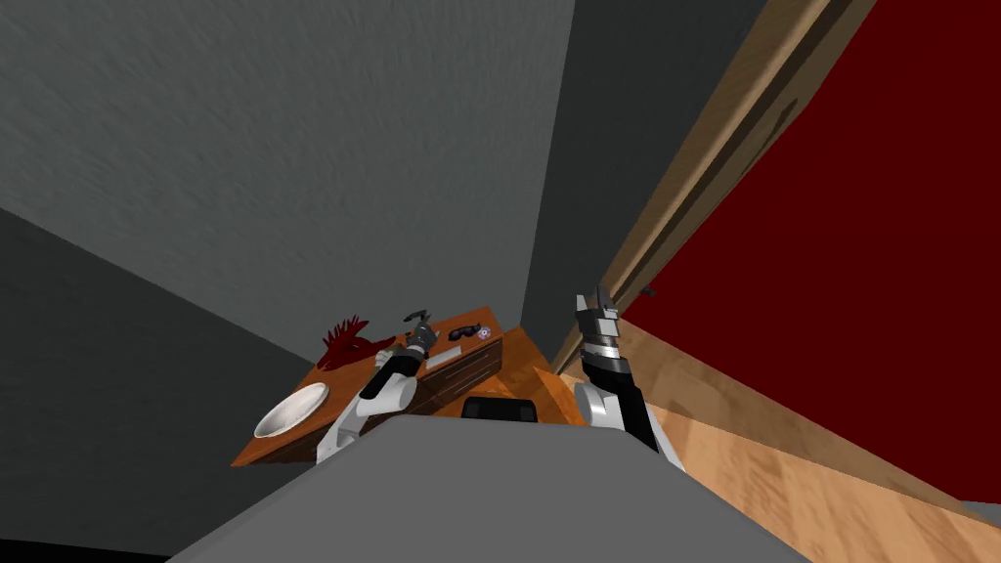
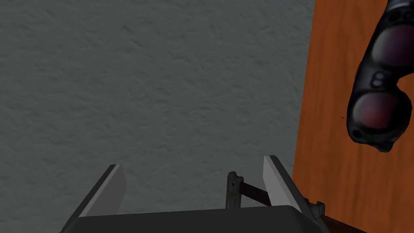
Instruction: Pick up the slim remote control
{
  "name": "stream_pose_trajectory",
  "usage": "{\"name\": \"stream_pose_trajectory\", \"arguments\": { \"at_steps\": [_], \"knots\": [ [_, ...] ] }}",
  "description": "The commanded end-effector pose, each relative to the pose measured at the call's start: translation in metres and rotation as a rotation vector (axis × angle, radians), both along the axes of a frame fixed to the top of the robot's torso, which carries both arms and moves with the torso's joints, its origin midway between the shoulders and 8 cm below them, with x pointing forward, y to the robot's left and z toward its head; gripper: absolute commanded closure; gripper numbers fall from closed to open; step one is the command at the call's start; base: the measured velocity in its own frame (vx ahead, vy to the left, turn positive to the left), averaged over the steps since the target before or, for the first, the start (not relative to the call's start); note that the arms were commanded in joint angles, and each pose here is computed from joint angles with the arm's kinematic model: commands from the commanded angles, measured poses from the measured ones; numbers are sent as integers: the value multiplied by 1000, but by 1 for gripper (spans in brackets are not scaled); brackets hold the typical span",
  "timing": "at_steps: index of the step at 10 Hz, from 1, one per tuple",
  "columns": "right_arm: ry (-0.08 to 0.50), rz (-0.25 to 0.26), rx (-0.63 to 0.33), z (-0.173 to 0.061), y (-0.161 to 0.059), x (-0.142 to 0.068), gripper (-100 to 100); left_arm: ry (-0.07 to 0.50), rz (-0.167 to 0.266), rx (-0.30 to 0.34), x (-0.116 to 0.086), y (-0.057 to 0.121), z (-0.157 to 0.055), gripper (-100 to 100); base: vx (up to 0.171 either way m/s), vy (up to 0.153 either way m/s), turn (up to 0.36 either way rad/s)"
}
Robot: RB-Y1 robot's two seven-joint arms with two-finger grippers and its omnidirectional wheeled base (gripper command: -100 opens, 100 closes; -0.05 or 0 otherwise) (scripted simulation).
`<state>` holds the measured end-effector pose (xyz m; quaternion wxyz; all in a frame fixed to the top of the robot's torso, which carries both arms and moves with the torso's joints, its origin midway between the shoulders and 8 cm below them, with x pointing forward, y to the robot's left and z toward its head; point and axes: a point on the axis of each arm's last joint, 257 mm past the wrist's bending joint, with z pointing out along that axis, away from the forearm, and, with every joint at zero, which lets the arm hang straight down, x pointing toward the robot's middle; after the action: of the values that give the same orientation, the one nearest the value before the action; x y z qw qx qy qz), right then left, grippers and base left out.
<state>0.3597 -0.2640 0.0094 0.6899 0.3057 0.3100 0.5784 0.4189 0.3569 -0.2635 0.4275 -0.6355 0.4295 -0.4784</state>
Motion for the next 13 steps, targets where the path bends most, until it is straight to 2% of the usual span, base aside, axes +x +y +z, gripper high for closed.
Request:
{"name": "stream_pose_trajectory", "arguments": {
  "at_steps": [1, 2, 3, 4, 5, 6, 7, 8, 9, 10, 11, 12, 13],
  "knots": [
    [0, 0, 0, 0, 0, 0, 0, 76, 17, -43, -5, 7, -28, -100, -2, 47, -266],
    [0, 0, 0, 0, 0, 0, 0, 93, 17, -46, -6, 7, -32, -100, 8, 42, -174],
    [0, 0, 0, 0, 0, 0, 0, 145, 35, -82, -12, 15, -53, -100, 14, 38, -295],
    [0, 0, 0, 0, 0, 0, 0, 164, 35, -85, -13, 14, -57, -100, 3, 42, -153],
    [0, 0, 0, 0, 0, 0, 0, 217, 55, -120, -20, 22, -77, -100, -1, 44, -311],
    [0, 0, 0, 0, 0, 0, 0, 236, 55, -123, -22, 21, -82, -100, -3, 47, -150],
    [0, 0, 0, 0, 0, 0, 0, 293, 78, -160, -30, 29, -102, -100, -8, 43, -266],
    [0, 0, 0, 0, 0, 0, 0, 308, 77, -162, -32, 29, -106, -100, -6, 42, -187],
    [0, 0, 0, 0, 0, 0, 0, 360, 102, -197, -41, 37, -124, -100, -3, 44, -246],
    [0, 0, 0, 0, 0, 0, 0, 380, 102, -201, -44, 36, -129, -100, -2, 37, -175],
    [0, 0, 0, 0, 0, 0, 0, 430, 130, -235, -54, 44, -147, -100, -6, 30, -331],
    [0, 0, 0, 0, 0, 0, 0, 452, 130, -239, -57, 43, -151, -100, -13, 37, -136],
    [0, 0, 0, 0, 0, 0, 0, 507, 158, -274, -69, 51, -168, -100, -18, 49, -266]
  ]
}}
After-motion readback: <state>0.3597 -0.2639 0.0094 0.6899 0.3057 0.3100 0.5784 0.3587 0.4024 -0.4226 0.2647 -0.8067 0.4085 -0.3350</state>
